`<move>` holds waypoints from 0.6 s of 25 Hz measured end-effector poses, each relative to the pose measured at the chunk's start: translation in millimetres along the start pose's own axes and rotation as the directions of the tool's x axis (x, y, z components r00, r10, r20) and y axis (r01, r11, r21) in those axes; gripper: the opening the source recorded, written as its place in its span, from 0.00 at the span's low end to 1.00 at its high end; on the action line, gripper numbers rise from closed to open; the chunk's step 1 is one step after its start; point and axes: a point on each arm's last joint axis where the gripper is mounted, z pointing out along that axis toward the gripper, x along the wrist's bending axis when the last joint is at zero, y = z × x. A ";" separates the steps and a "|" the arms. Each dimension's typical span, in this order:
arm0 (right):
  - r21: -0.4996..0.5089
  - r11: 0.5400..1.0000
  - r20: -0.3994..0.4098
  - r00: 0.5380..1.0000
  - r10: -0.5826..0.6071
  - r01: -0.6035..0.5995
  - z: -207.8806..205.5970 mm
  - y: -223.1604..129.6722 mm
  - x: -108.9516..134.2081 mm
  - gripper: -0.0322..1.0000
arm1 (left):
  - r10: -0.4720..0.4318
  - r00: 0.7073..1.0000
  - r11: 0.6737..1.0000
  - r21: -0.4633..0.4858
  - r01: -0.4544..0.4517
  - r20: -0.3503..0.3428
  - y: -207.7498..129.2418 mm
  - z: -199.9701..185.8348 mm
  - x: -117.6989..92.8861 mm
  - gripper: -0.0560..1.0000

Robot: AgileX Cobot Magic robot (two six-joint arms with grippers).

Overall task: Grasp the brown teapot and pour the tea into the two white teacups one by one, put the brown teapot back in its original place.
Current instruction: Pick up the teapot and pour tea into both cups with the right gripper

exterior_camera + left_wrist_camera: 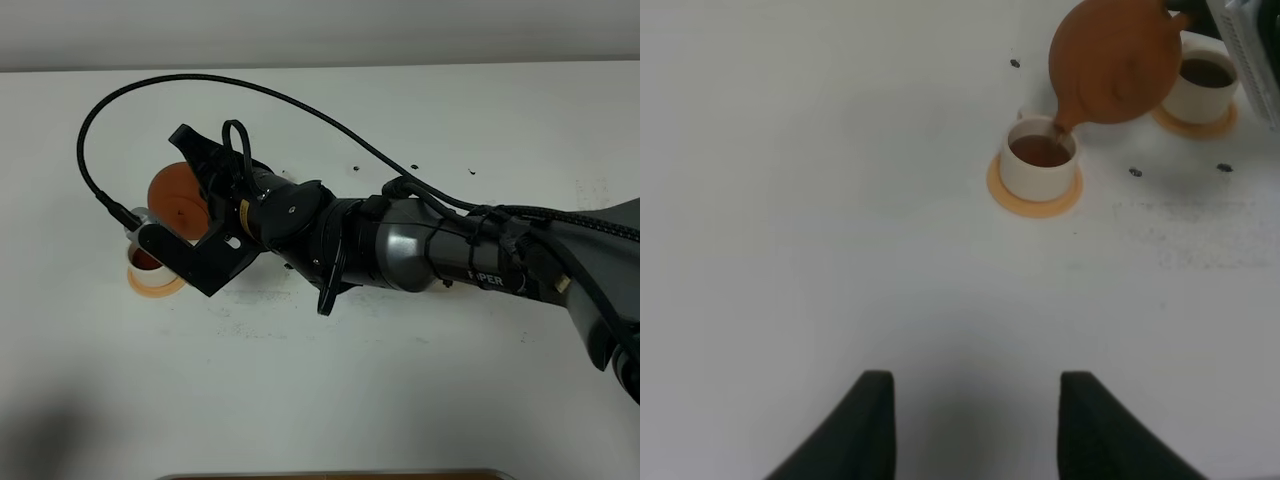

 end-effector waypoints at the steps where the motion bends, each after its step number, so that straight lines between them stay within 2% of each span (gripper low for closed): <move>1: 0.002 1.000 0.002 1.000 -0.001 0.001 0.0 -0.4 -0.6 0.14 | 0.000 1.000 1.000 0.000 0.000 0.000 0.0 0.0 0.0 0.44; 15: 0.001 1.000 0.016 1.000 -0.025 0.025 -0.2 -1.4 -5.6 0.14 | 0.000 1.000 1.000 0.000 0.000 0.000 0.0 0.0 0.0 0.44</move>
